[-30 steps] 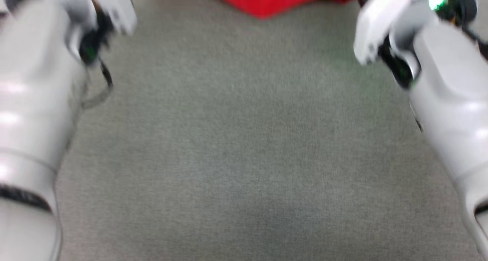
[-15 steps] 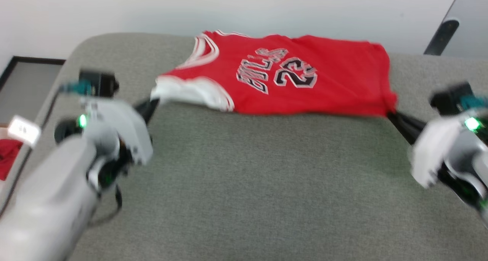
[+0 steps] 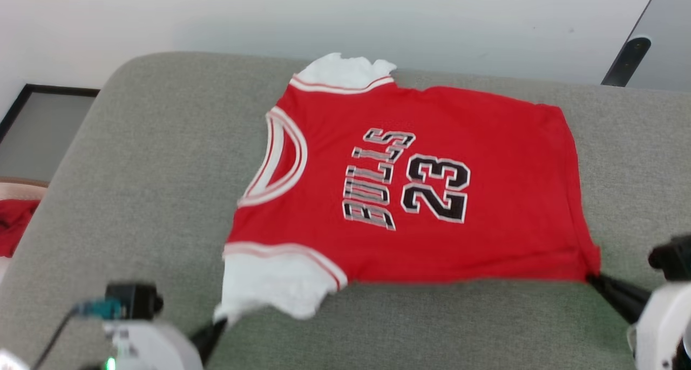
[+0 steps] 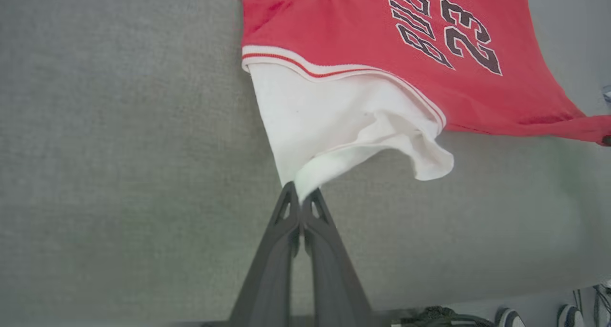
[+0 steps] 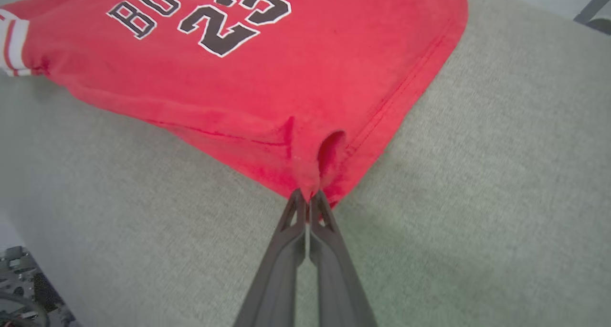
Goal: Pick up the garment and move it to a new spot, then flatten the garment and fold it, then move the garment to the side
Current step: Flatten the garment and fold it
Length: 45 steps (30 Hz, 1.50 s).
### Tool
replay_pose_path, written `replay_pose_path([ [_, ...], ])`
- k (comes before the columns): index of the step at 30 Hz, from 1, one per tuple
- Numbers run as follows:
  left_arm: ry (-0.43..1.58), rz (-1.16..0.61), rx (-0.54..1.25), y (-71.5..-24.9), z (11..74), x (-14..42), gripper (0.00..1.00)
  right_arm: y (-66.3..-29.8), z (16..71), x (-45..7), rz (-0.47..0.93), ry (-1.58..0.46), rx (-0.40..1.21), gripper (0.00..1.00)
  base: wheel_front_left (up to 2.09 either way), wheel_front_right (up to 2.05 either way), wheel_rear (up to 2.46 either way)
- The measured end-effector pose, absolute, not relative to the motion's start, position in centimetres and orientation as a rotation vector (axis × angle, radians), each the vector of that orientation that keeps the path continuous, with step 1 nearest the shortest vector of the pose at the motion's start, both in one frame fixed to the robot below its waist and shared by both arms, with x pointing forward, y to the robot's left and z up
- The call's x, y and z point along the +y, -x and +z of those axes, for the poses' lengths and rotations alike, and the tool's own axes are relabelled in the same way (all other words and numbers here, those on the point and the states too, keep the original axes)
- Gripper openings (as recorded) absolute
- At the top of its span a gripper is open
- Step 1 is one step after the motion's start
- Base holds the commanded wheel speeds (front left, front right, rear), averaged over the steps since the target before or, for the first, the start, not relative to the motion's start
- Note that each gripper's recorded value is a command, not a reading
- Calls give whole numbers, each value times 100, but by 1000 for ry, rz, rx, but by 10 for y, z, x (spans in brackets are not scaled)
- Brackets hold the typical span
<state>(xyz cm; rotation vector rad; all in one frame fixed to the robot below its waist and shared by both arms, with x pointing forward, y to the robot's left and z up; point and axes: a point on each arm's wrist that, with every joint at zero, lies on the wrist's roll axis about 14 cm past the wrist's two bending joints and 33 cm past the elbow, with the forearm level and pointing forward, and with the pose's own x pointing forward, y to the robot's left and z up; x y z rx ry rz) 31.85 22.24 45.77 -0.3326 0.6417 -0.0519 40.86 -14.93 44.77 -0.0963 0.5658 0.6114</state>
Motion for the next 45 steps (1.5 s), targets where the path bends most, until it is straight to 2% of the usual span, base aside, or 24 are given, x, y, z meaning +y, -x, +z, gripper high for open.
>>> replay_pose_path([
  [5,376,-9,699,-285,454,215,0,-380,433,-159,595,34,657,0,0,0,0],
  [11,309,14,654,-290,477,224,0,-364,435,-165,573,-26,707,0,0,0,0],
  [17,150,-34,534,-335,520,239,0,-386,457,-163,542,-17,647,0,0,0,0],
  [23,38,-133,502,-390,539,239,0,-423,466,-159,510,18,630,0,0,0,0],
  [32,-30,-243,625,-461,502,225,0,-466,447,-156,470,57,695,0,0,0,0],
  [41,-7,-273,831,-484,437,217,0,-479,410,-153,468,67,803,0,0,0,0],
  [43,10,-264,868,-484,426,218,20,-480,406,-154,465,63,815,0,0,0,0],
  [45,17,-262,883,-485,422,217,48,-480,405,-154,465,60,823,0,0,0,0],
])
